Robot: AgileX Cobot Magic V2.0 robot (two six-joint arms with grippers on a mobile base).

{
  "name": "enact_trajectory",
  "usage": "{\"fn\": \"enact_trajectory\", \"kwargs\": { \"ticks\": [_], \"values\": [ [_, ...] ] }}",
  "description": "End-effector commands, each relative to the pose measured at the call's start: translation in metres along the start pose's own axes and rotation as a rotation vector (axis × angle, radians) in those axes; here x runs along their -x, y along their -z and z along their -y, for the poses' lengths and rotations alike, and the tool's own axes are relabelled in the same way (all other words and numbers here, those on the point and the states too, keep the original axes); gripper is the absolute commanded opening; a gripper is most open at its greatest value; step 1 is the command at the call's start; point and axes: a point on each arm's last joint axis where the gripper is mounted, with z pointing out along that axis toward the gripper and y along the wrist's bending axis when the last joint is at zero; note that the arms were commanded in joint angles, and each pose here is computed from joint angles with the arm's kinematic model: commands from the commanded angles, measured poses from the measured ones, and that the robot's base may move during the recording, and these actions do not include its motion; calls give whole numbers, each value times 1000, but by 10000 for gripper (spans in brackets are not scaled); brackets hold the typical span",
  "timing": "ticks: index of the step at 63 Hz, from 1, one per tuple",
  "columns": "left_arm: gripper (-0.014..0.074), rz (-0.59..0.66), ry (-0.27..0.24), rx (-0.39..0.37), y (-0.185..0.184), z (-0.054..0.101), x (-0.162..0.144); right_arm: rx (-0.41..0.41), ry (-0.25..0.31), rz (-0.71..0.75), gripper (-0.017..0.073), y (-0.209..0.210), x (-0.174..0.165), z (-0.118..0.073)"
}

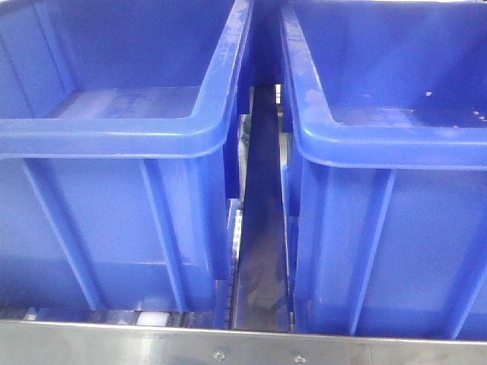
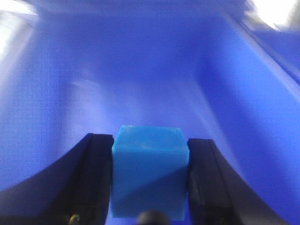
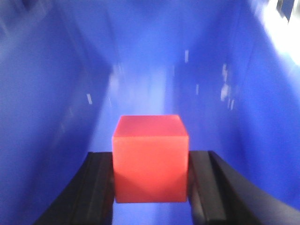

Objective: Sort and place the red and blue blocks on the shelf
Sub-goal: 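Open both grippers to release the blue and red cubes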

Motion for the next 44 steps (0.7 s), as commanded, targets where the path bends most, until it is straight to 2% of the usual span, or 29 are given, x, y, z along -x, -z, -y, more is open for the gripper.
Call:
{"fn": "enact_trajectory", "kwargs": {
  "ticks": [1,8,16,21,27,31,35,44],
  "values": [
    [325,110,8,-17,-12,4,15,4,5,88,375,-6,16,-2],
    [325,48,6,-10,-27,3,4,-4,5,50,375,-14,12,-1],
    [331,44,6,-8,-32,3,1,-6,5,45,379,-16,11,-1],
    [381,49,6,-8,-32,3,1,-5,4,61,435,-16,13,-1],
    [500,51,7,-8,-32,3,1,-4,4,72,533,-16,14,-1],
    [574,51,31,0,-32,2,1,-4,4,73,611,-16,14,-1],
    [593,51,49,6,-32,2,1,-5,4,64,624,-16,13,-1],
    [588,51,49,6,-32,2,1,-6,4,38,624,-16,11,-1]
  ]
}}
